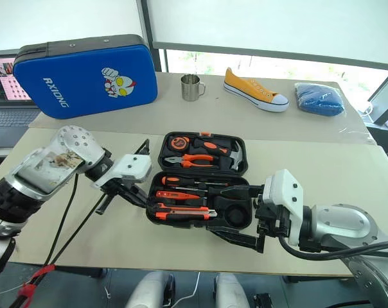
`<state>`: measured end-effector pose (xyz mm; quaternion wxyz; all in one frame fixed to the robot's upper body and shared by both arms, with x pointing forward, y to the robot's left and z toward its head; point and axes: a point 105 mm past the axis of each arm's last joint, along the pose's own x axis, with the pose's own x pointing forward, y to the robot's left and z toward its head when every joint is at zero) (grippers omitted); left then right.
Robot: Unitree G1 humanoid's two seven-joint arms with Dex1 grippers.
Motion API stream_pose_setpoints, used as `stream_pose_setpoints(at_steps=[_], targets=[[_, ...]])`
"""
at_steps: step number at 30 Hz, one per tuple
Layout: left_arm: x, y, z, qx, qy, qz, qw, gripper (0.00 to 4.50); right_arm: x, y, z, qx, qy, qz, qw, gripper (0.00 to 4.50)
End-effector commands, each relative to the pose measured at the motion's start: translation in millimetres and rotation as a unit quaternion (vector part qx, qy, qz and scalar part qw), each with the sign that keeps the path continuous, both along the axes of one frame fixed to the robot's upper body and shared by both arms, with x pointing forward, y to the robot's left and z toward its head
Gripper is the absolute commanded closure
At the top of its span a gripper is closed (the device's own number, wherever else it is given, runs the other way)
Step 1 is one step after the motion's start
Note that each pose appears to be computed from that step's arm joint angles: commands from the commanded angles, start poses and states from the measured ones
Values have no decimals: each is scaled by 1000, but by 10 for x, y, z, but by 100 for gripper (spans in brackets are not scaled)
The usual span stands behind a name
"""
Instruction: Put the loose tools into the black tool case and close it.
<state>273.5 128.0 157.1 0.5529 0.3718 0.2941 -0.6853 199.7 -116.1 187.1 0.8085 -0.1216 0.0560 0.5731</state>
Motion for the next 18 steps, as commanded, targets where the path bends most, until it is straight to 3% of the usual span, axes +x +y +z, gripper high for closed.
stream_pose_setpoints(at_steps=[1, 18], targets=[[59, -44, -12, 8, -36, -9, 999, 445, -18, 9, 51, 0, -9, 5, 1000, 0], [70, -86, -373, 54, -59, -44, 996, 445, -67, -27, -5, -5, 2, 5, 1000, 0]])
